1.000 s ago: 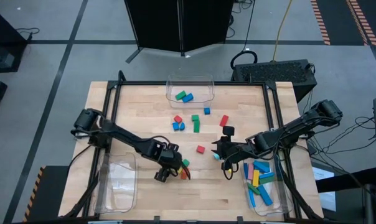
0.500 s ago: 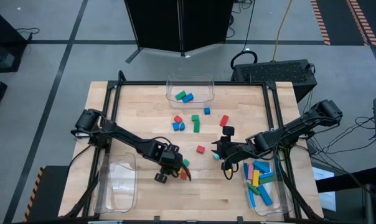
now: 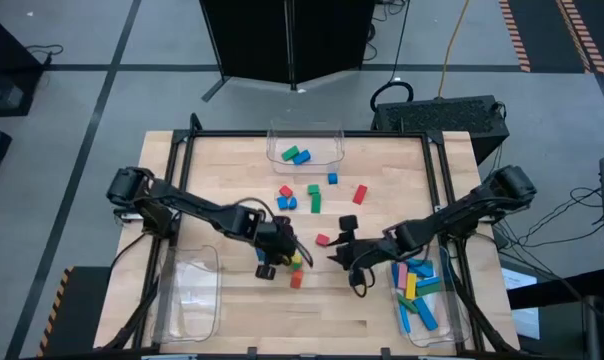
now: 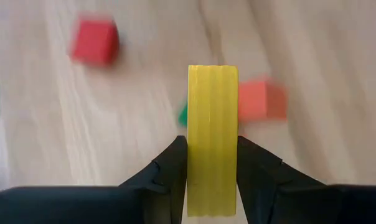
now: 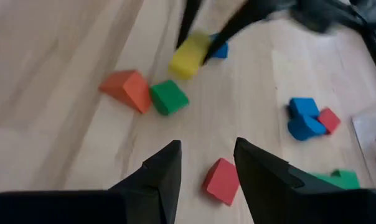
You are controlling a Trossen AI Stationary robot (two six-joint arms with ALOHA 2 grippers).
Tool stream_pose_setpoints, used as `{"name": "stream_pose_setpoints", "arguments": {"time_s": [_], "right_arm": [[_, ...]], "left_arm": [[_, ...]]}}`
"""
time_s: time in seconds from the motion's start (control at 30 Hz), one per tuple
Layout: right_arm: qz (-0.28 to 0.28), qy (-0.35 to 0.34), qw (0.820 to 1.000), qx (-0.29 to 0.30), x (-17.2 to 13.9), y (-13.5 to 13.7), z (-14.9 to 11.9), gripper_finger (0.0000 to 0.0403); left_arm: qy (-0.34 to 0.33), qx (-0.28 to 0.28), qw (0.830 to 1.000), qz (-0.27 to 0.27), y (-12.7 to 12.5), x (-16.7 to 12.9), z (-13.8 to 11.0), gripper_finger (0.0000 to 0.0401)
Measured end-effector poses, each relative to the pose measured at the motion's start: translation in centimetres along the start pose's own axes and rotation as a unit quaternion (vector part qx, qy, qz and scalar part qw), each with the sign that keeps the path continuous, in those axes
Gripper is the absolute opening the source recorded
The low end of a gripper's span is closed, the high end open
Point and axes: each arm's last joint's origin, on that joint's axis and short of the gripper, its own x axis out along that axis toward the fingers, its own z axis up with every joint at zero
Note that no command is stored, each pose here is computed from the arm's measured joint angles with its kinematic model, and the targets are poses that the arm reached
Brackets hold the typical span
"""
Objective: Sort blocks by size
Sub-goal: Put the yellow rectangle block into the bottom right transparent bin
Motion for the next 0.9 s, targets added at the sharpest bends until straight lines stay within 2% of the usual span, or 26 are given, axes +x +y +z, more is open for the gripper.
{"name": "stream_pose_setpoints", "arguments": {"time_s": [0.07, 0.23, 0.67, 0.9], "right_arm": [[-0.006, 0.006, 0.999, -0.035, 1.0, 0.4, -0.4, 0.0151], [-0.092, 0.021, 0.994, -0.062, 2.0, 0.3, -0.8, 0.016], [-0.096, -0.027, 0.986, -0.136, 1.8, 0.6, 0.4, 0.0162], [-0.112, -0.065, 0.977, -0.169, 1.7, 0.5, 1.3, 0.0162]], "left_arm": [[-0.032, -0.007, 0.999, -0.014, 0.6, -1.0, 0.6, 0.0113], [-0.09, -0.017, 0.995, -0.047, 2.1, -2.0, 1.5, 0.0113], [-0.144, -0.023, 0.984, -0.098, 5.0, -2.2, 1.9, 0.0112], [-0.147, -0.025, 0.984, -0.097, 5.6, -2.3, 1.9, 0.0112]]}}
